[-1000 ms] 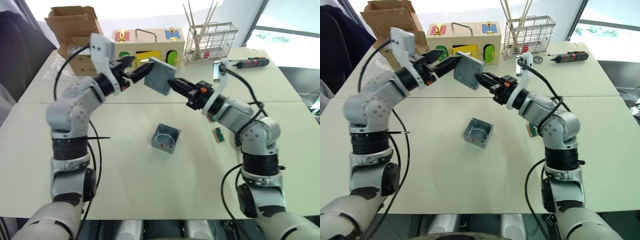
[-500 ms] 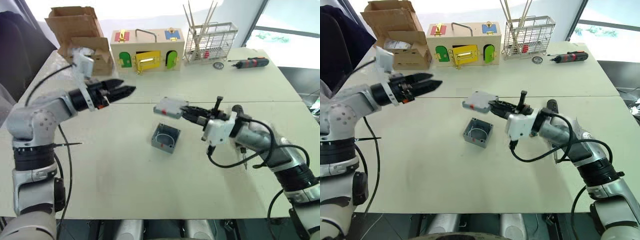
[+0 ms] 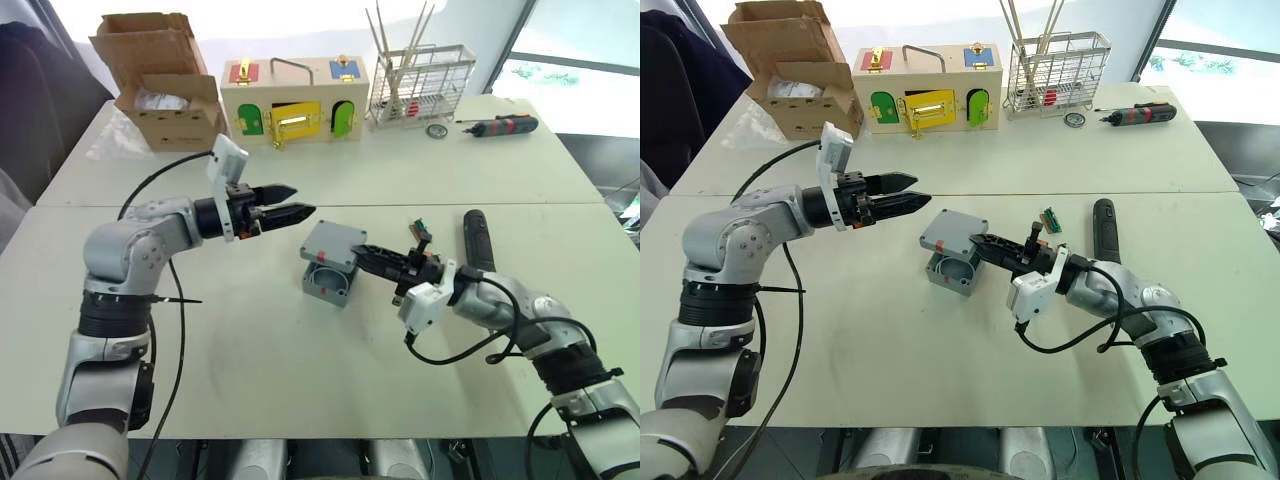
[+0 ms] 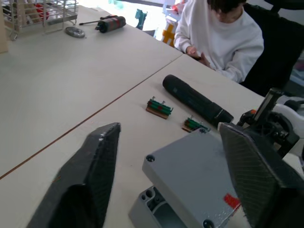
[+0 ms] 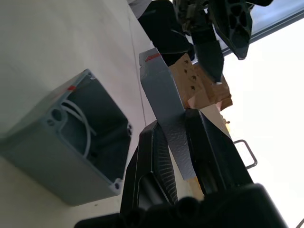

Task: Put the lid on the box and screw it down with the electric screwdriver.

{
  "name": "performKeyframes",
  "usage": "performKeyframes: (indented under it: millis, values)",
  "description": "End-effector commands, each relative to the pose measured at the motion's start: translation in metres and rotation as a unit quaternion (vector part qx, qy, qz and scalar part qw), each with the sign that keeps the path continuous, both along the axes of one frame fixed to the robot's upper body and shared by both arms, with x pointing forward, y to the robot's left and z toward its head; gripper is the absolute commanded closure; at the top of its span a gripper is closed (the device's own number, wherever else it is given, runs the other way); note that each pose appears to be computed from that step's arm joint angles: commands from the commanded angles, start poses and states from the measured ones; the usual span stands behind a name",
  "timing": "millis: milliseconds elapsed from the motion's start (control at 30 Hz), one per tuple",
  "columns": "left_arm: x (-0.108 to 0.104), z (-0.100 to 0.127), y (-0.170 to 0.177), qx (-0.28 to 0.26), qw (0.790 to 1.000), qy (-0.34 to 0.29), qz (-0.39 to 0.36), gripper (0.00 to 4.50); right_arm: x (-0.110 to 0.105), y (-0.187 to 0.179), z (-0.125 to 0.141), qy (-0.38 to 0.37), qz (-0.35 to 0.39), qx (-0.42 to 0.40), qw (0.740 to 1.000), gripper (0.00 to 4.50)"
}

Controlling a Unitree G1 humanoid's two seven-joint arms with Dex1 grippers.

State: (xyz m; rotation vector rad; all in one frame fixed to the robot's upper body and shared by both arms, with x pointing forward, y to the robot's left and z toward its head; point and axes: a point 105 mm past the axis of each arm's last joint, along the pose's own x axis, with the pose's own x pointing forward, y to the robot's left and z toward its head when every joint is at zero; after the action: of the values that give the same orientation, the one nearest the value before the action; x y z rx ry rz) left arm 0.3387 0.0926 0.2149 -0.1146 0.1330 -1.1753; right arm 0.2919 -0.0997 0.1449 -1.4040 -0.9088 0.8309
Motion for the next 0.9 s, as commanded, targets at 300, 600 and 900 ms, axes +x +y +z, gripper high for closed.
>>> performKeyframes:
  millis: [300, 600, 900]
  values:
    - [-0.009, -0.019, -0.021, 0.024, 0.998, -0.003, -0.054, 3.37, -0.006, 0.007, -0.001, -0.021, 0.017, 0.004, 1.0, 4.39]
    - [-0.008, -0.034, -0.022, 0.048, 0.997, -0.003, -0.059, 3.37, 0.0, 0.007, -0.012, -0.017, 0.013, -0.017, 1.0, 4.39]
    - [-0.007, -0.046, -0.021, 0.067, 0.996, -0.004, -0.056, 3.37, 0.0, 0.008, -0.024, -0.007, 0.01, -0.03, 0.999, 4.39]
